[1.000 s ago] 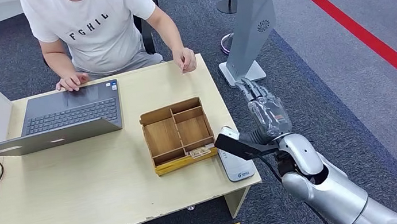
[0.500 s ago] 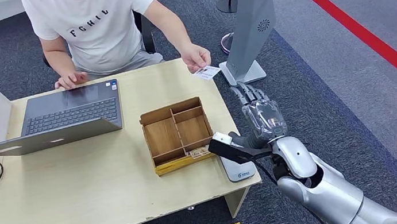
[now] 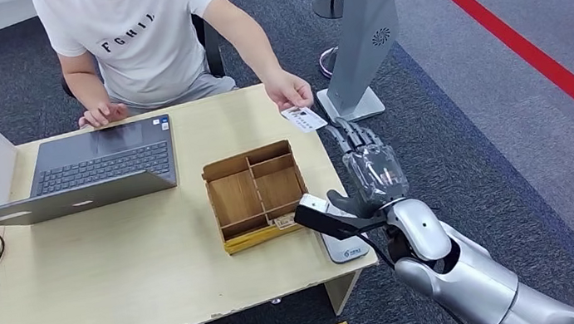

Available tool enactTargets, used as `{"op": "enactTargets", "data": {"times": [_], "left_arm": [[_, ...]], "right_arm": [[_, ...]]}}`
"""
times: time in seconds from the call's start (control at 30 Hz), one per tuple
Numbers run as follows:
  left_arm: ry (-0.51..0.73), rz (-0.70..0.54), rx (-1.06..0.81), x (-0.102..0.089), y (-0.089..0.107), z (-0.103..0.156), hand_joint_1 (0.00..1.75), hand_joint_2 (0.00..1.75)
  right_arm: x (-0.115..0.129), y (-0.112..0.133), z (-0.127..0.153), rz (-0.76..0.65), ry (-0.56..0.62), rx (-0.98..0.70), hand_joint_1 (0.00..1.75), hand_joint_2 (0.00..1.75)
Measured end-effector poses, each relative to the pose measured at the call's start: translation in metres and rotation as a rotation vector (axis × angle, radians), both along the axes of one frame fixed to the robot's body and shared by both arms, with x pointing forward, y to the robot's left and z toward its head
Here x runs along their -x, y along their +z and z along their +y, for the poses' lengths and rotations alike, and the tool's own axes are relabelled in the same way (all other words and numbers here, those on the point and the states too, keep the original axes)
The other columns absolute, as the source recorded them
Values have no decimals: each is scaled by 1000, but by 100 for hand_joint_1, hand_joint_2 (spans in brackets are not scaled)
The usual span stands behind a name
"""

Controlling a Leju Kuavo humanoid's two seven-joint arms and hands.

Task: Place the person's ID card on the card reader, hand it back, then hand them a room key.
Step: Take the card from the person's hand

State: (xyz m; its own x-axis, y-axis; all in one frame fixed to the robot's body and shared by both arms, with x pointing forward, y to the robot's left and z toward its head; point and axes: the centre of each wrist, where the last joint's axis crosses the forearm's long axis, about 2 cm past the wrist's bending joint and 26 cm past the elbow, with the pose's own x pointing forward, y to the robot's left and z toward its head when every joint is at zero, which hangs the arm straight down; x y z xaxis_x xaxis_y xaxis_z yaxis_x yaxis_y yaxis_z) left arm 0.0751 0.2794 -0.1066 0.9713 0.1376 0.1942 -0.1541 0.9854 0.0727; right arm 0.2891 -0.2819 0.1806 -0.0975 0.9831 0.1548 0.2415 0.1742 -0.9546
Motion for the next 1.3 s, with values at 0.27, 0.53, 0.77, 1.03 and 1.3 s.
{"op": "enactTargets", "data": {"times": [0.27, 0.53, 0.77, 1.03, 1.3], "left_arm": [[-5, 0, -4, 0, 0, 0, 0, 0], [-20, -1, -10, 0, 0, 0, 0, 0], [-28, 0, -19, 0, 0, 0, 0, 0], [-33, 0, -19, 0, 0, 0, 0, 0], [-40, 0, -16, 1, 0, 0, 0, 0]], "right_arm": [[-10, 6, 8, -29, 11, 12, 0, 175], [-21, 8, 14, -35, 14, 15, 8, 175], [-24, 3, 17, -39, 12, 2, 175, 175], [-24, -3, 19, -42, 9, 15, 175, 175], [-23, -8, 19, -38, 3, 33, 175, 175]]}}
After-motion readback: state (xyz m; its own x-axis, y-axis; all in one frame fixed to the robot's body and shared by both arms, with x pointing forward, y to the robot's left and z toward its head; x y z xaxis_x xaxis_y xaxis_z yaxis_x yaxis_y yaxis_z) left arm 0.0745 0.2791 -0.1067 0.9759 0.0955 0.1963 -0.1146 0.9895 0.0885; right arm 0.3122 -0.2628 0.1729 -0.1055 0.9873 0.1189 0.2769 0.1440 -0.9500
